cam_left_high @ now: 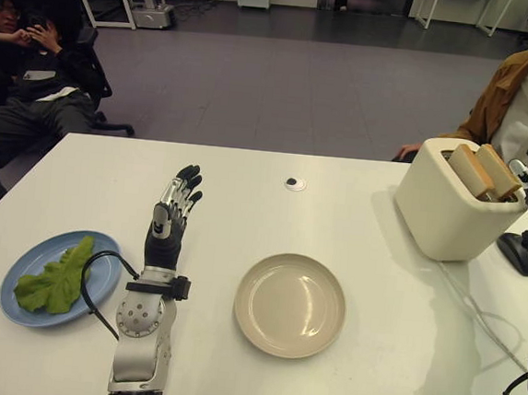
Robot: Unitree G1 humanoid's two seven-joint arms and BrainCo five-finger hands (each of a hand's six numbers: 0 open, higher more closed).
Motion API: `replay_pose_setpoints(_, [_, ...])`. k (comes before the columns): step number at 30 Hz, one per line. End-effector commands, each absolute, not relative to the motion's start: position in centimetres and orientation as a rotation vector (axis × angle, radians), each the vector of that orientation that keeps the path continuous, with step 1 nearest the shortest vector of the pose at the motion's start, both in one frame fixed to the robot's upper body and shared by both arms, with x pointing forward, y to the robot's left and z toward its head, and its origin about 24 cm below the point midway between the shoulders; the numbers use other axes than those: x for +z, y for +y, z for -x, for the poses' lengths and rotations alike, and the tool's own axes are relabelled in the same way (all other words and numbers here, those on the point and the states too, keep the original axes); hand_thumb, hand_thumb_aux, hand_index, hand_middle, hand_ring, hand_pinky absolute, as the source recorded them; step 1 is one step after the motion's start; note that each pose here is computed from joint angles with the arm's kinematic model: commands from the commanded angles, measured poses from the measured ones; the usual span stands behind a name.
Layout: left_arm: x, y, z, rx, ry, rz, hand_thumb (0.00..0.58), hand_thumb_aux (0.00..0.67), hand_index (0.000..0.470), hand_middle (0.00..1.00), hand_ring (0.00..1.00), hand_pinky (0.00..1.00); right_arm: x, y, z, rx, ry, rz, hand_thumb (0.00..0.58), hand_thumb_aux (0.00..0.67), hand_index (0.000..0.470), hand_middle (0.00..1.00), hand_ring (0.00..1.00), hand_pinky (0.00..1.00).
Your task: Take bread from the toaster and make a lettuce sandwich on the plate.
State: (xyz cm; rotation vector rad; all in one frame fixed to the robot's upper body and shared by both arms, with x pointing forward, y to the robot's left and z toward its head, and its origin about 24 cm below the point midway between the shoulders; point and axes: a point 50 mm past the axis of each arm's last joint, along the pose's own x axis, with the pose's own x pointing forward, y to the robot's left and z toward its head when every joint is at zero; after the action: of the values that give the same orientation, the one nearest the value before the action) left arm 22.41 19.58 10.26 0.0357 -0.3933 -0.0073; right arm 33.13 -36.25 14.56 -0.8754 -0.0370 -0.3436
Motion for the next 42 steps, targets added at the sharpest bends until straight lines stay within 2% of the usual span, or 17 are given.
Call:
replay_pose_setpoints(1, [10.4, 19.6, -22.2, -0.001, -0.398, -0.032, 0.0, 0.0, 0.0, 0.0, 0.0, 0.0, 13.0, -35.8, -33.2, -0.306, 0.018, 0.881, 0.112, 0.068, 0.048, 0.0, 0.0, 0.0])
replay_pose_setpoints(2, [10.4, 19.7, -22.2, -0.001, -0.398, -0.033, 0.0, 0.0, 0.0, 0.0, 0.0, 0.0, 12.8, -35.6, -33.2, -0.299, 0.024, 0.881, 0.112, 0.068, 0.048, 0.0, 0.0, 0.0])
replay_pose_setpoints(3, [10.4, 19.7, -22.2, -0.001, -0.398, -0.033, 0.0, 0.0, 0.0, 0.0, 0.0, 0.0, 12.6, -35.5, -33.2, -0.295, 0.029, 0.882, 0.14, 0.087, 0.061, 0.0, 0.0, 0.0])
replay_pose_setpoints(4, [10.4, 19.7, -22.2, -0.001, -0.398, -0.034, 0.0, 0.0, 0.0, 0.0, 0.0, 0.0, 12.4, -35.5, -33.2, -0.294, 0.036, 0.882, 0.258, 0.171, 0.12, 0.0, 0.0, 0.0])
replay_pose_setpoints(5, [10.4, 19.7, -22.2, -0.001, -0.399, -0.034, 0.0, 0.0, 0.0, 0.0, 0.0, 0.0, 12.3, -35.6, -33.1, -0.298, 0.045, 0.882, 0.392, 0.289, 0.203, 0.0, 0.0, 0.0])
replay_pose_setpoints(6, [10.4, 19.7, -22.2, -0.001, -0.399, -0.034, 0.0, 0.0, 0.0, 0.0, 0.0, 0.0, 12.2, -35.7, -33.1, -0.303, 0.052, 0.882, 0.441, 0.342, 0.24, 0.0, 0.0, 0.0])
replay_pose_setpoints(10, [10.4, 19.6, -22.2, -0.001, -0.399, -0.035, 0.0, 0.0, 0.0, 0.0, 0.0, 0.0, 12.2, -36.1, -32.9, -0.318, 0.06, 0.884, 0.568, 0.573, 0.402, 0.0, 0.0, 0.0])
replay_pose_setpoints(13, [10.4, 19.6, -22.2, -0.005, -0.401, -0.034, 0.0, 0.0, 0.0, 0.0, 0.0, 0.0, 12.3, -36.1, -32.9, -0.322, 0.054, 0.887, 0.58, 0.67, 0.47, 0.0, 0.0, 0.0])
replay_pose_setpoints(17, [10.2, 19.6, -22.1, -0.008, -0.401, -0.033, 0.0, 0.0, 0.0, 0.0, 0.0, 0.0, 12.6, -36.0, -32.9, -0.324, 0.025, 0.886, 0.58, 0.67, 0.47, 0.0, 0.0, 0.0])
replay_pose_setpoints(22, [10.2, 19.6, -22.0, -0.005, -0.402, -0.033, 0.0, 0.0, 0.0, 0.0, 0.0, 0.0, 14.3, -35.8, -33.2, -0.355, -0.073, 0.869, 0.58, 0.67, 0.47, 0.0, 0.0, 0.0])
replay_pose_setpoints(33, [10.2, 19.5, -22.0, -0.003, -0.407, -0.032, 0.0, 0.0, 0.0, 0.0, 0.0, 0.0, 20.7, -34.5, -32.7, -0.468, -0.492, 0.789, 0.58, 0.67, 0.47, 0.0, 0.0, 0.0])
replay_pose_setpoints(38, [10.2, 19.5, -22.1, -0.004, -0.41, -0.032, 0.0, 0.0, 0.0, 0.0, 0.0, 0.0, 23.9, -31.7, -31.6, -0.395, -0.717, 0.7, 0.58, 0.67, 0.47, 0.0, 0.0, 0.0])
replay_pose_setpoints(40, [10.2, 19.5, -22.1, -0.005, -0.41, -0.032, 0.0, 0.0, 0.0, 0.0, 0.0, 0.0, 25.2, -29.5, -30.8, -0.3, -0.791, 0.629, 0.58, 0.67, 0.47, 0.0, 0.0, 0.0])
replay_pose_setpoints(42, [10.2, 19.4, -22.1, -0.006, -0.411, -0.033, 0.0, 0.0, 0.0, 0.0, 0.0, 0.0, 25.8, -27.4, -30.1, -0.172, -0.793, 0.545, 0.58, 0.67, 0.47, 0.0, 0.0, 0.0])
